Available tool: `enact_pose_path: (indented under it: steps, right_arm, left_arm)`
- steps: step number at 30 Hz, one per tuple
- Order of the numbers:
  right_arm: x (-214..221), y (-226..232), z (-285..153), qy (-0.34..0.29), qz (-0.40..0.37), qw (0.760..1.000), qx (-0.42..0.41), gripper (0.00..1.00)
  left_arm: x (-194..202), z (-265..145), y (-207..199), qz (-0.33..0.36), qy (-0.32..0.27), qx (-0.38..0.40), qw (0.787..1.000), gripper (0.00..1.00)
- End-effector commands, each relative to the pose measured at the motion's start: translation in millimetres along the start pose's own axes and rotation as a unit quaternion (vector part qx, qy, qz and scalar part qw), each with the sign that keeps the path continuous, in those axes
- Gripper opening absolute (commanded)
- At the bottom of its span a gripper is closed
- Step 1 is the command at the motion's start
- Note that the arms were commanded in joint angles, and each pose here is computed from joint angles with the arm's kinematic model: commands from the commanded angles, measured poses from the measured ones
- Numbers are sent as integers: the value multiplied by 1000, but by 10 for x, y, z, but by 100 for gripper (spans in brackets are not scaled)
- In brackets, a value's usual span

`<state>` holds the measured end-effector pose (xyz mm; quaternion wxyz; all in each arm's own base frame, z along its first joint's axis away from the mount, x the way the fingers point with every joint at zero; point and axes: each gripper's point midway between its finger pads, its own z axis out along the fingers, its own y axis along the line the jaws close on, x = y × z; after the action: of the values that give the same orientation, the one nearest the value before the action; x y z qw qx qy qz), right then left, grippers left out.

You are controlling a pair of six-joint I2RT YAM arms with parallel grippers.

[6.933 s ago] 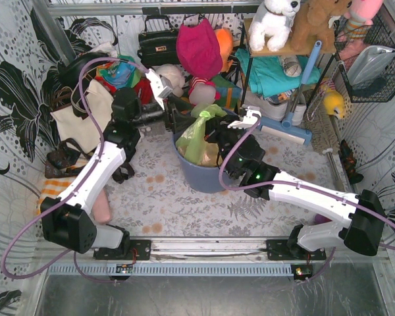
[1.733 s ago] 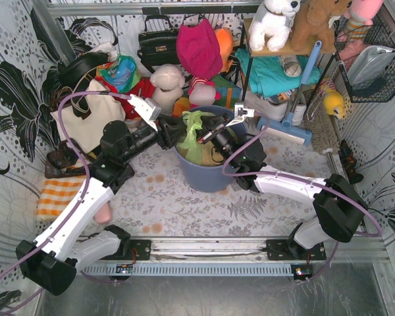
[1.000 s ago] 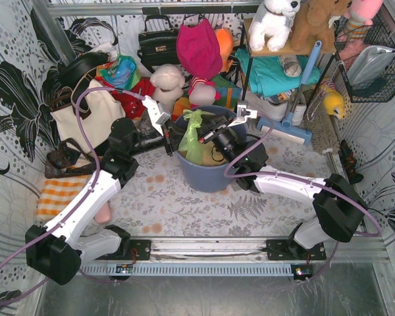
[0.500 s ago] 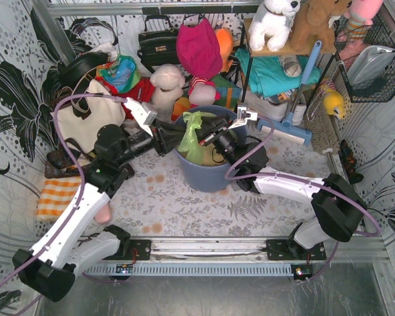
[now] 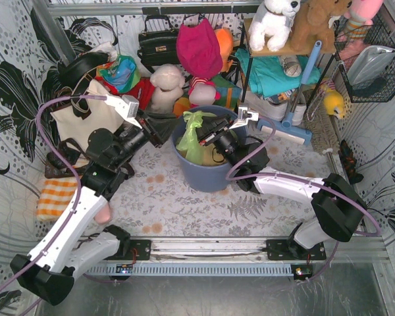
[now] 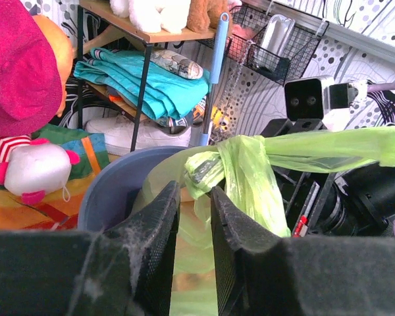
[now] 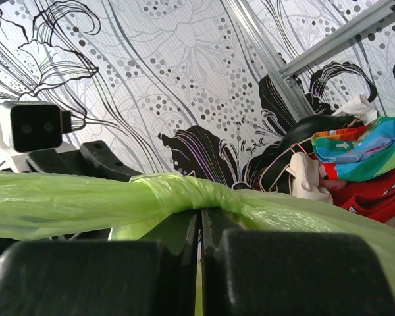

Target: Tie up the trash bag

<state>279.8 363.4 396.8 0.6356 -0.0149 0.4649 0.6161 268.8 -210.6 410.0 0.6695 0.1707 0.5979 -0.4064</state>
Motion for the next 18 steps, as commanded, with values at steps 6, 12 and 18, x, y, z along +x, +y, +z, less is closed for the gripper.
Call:
enact_pose_path:
  steps: [6, 12, 18]
  right_arm:
    - [-193, 230, 76, -30, 20, 998, -44, 0]
    - [-185, 231, 72, -29, 23, 998, -44, 0]
    - [-189, 240, 64, -28, 27, 998, -44, 0]
  left_arm:
    - [48, 183, 21, -5, -11, 36, 999, 31]
    - [137, 220, -7, -7, -3, 63, 998, 30]
    - [163, 251, -83, -3, -4, 98, 995, 23]
